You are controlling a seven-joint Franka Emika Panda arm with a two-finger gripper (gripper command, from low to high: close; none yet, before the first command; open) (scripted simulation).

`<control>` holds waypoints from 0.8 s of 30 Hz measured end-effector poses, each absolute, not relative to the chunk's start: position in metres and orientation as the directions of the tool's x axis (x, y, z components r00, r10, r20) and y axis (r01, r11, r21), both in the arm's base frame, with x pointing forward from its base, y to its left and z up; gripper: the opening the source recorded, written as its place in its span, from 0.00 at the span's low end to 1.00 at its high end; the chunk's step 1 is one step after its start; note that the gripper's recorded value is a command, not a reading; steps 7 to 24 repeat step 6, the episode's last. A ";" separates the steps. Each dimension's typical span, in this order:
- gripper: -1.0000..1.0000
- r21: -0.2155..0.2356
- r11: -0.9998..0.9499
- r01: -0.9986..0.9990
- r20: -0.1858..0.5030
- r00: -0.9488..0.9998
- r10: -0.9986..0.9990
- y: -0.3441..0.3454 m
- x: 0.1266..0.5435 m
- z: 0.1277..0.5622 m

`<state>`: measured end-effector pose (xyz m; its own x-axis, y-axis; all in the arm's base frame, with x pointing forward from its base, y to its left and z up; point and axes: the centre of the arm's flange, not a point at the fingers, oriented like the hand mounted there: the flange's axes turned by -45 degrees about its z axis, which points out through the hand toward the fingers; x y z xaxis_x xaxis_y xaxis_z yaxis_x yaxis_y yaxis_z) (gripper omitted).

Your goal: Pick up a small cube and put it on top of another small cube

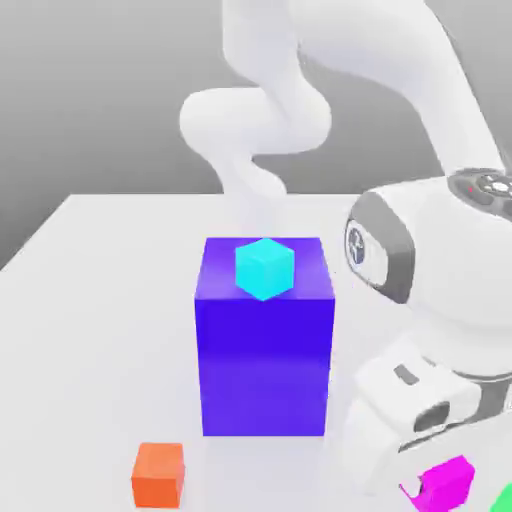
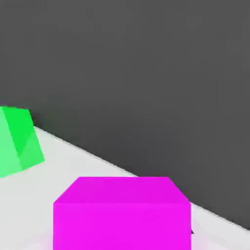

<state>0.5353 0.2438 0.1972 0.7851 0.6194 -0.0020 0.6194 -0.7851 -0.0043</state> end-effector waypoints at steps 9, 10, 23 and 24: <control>1.00 -0.002 -0.752 0.659 -0.001 0.752 0.659 0.262 0.532 0.186; 1.00 -0.002 -0.752 0.659 -0.001 0.752 0.659 0.262 0.532 0.186; 1.00 -0.002 -0.752 0.659 -0.001 0.752 0.659 0.262 0.532 0.186; 1.00 -0.002 -0.752 0.659 -0.001 0.752 0.659 0.262 0.532 0.186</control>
